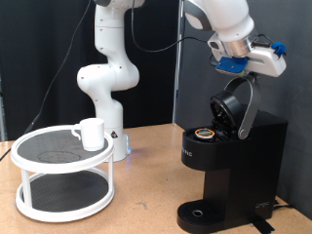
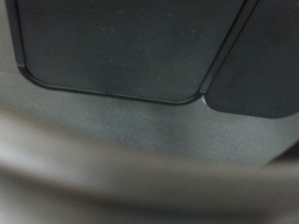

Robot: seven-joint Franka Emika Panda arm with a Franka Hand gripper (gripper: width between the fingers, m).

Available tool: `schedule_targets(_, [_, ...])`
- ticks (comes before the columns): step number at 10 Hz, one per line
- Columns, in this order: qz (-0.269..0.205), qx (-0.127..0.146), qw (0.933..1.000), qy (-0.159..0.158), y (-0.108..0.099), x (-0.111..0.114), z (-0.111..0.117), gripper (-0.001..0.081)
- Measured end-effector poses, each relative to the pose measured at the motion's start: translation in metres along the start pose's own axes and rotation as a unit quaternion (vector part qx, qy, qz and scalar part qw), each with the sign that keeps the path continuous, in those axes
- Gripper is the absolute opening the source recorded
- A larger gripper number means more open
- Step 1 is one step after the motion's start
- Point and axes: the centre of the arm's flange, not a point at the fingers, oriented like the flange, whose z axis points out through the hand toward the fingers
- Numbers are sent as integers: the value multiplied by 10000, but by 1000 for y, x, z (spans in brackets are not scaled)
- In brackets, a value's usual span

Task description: Make a cup of coffee with the keurig machine

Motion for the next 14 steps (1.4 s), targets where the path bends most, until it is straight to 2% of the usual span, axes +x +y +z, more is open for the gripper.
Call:
schedule_targets(3, [-58,409,9985,-356,5,13,-15,0])
schedule_targets(6, [42,583,9966,-577,8,36,-40,0])
schedule_targets(9, [377,683,9958,-472,-9,63,-60,0])
schedule_targets(11, [554,734,9954,-281,-21,84,-73,0])
schedule_targets(14, [777,695,9945,-31,-39,116,-80,0])
